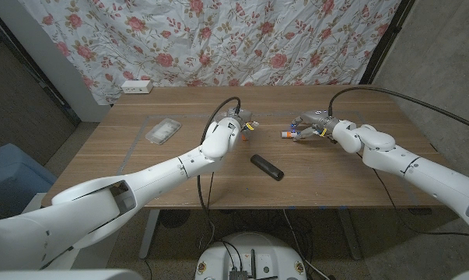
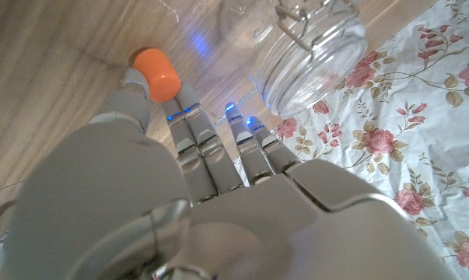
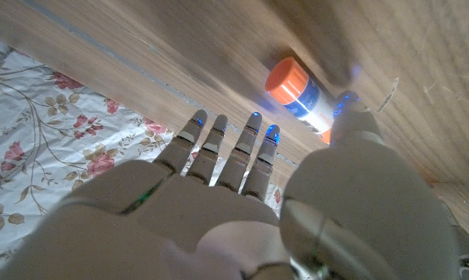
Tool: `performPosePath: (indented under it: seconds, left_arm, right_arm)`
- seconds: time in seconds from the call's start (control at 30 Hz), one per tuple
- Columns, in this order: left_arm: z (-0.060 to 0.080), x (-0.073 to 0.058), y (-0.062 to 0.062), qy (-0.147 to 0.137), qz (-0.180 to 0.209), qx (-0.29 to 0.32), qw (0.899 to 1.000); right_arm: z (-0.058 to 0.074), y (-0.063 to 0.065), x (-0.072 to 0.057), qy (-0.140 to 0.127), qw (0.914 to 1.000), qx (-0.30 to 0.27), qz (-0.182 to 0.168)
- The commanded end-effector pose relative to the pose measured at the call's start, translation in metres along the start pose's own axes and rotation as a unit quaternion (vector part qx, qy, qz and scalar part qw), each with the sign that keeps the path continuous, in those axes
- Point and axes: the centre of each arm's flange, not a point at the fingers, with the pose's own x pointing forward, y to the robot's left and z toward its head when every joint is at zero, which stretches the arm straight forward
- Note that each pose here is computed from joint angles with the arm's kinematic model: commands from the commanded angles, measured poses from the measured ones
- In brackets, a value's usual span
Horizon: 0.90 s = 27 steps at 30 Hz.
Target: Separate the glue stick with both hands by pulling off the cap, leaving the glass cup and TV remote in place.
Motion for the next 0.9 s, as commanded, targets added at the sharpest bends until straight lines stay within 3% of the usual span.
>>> performPosePath:
  seconds: [0.03,0.6,0.9]
  left_arm:
    - [0.002,0.0016,-0.0046,0.004,-0.011,0.005,1.0]
    - [0.003,0.0061,-0.0066,0.004,-0.03,0.011,0.999]
    - [0.0019,0.006,0.0009,0.002,-0.036,0.011,0.999]
  right_arm:
    - [-0.0006,0.0004,-0.0054,0.006,1.0,0.002,0.003]
    - [-0.0013,-0.0007,-0.0105,0.013,0.9999,0.004,0.006]
    - [-0.0028,-0.0009,-0.0092,0.014,0.9999,0.003,0.006]
